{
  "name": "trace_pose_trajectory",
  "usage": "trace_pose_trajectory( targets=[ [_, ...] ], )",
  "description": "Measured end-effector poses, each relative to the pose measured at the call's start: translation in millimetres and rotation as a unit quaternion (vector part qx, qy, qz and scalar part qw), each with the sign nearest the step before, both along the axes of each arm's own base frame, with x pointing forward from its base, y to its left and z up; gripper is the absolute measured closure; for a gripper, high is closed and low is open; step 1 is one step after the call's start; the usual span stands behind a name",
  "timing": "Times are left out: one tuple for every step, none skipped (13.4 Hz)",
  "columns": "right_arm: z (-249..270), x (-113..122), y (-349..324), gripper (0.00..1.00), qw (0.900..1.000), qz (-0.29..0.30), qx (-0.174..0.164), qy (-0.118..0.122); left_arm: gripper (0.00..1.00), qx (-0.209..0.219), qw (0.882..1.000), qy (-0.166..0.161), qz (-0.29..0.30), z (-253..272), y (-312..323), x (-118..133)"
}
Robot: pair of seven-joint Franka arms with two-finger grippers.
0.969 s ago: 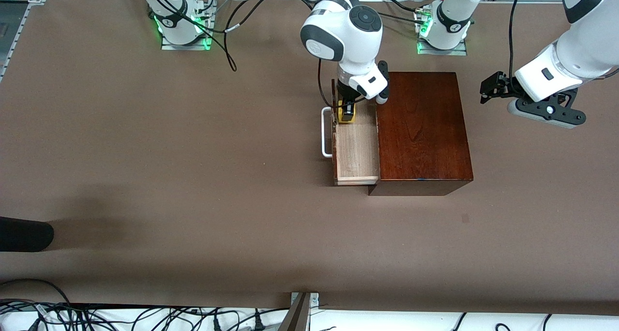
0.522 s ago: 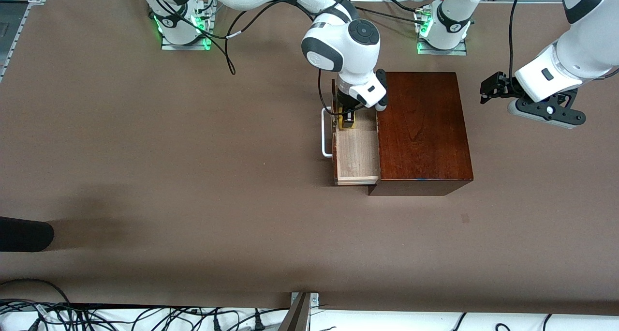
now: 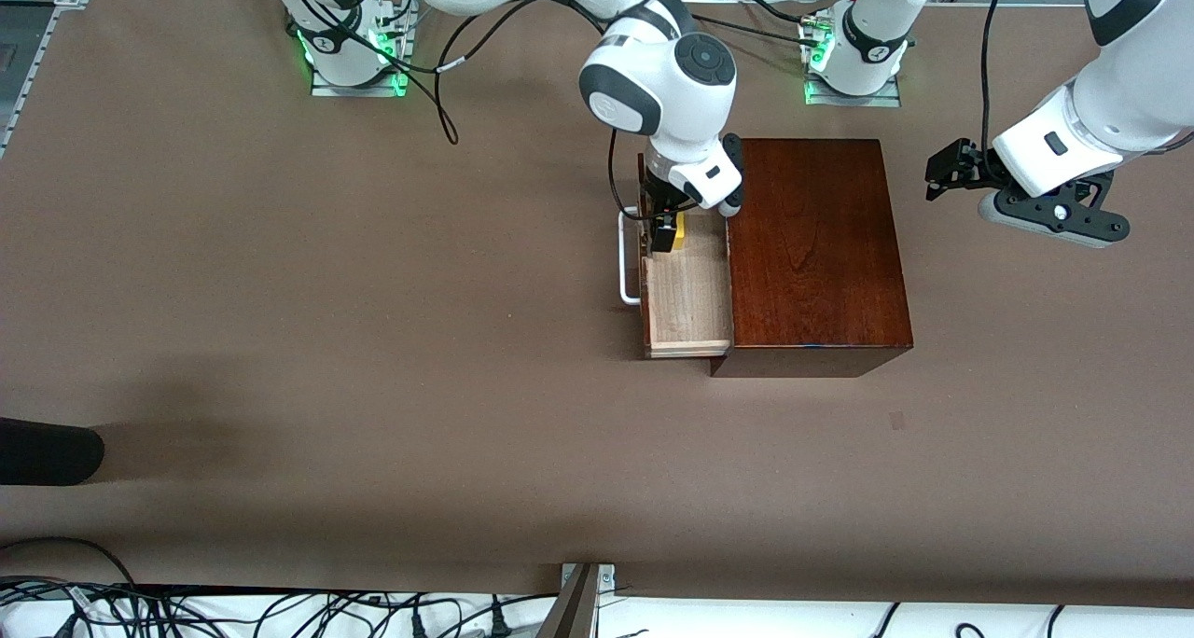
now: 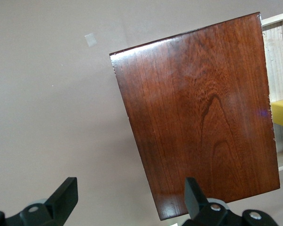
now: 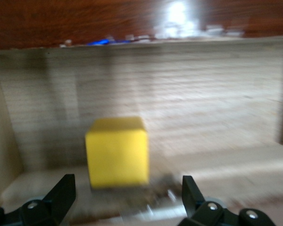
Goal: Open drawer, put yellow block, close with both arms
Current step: 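Lower the cube into the drawer and open the right gripper, then raise the right gripper away while the left gripper moves to the drawer front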
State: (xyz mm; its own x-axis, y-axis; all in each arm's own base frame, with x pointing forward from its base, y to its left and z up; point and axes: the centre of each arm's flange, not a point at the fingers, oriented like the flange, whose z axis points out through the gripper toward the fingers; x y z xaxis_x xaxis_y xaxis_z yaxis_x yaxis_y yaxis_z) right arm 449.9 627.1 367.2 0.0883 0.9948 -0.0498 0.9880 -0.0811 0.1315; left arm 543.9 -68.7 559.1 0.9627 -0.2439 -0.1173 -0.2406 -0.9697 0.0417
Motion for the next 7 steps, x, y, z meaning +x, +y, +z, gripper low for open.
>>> trace_pose_trajectory(
  targets=[
    [27.6,12.4,-11.1,0.00,1.000,-0.016,0.010,-0.005,0.00,-0.002,1.000,-0.001,0.000,0.4,-0.9,0.3],
    [56.9,28.9,-27.7,0.00,0.999,-0.037,0.026,-0.006,0.00,-0.004,1.000,-0.002,-0.003,0.8,-3.2,0.7],
    [86.8,49.3,-50.4,0.00,0.997,-0.061,0.043,-0.011,0.00,-0.006,1.000,-0.003,-0.013,1.6,-8.0,1.0],
    [116.9,73.2,-80.0,0.00,0.994,-0.088,0.058,-0.021,0.00,-0.008,0.999,-0.004,-0.030,2.6,-17.0,0.6],
    [141.4,96.9,-111.9,0.00,0.991,-0.114,0.070,-0.030,0.00,-0.010,0.999,-0.006,-0.050,4.1,-29.3,-0.8],
    [161.6,120.3,-145.8,0.00,0.986,-0.142,0.081,-0.038,0.00,-0.012,0.998,-0.009,-0.068,6.8,-44.6,-3.0],
    [179.6,139.4,-177.6,0.00,0.981,-0.167,0.093,-0.044,0.00,-0.013,0.996,-0.012,-0.083,9.9,-60.4,-6.0]
  ],
)
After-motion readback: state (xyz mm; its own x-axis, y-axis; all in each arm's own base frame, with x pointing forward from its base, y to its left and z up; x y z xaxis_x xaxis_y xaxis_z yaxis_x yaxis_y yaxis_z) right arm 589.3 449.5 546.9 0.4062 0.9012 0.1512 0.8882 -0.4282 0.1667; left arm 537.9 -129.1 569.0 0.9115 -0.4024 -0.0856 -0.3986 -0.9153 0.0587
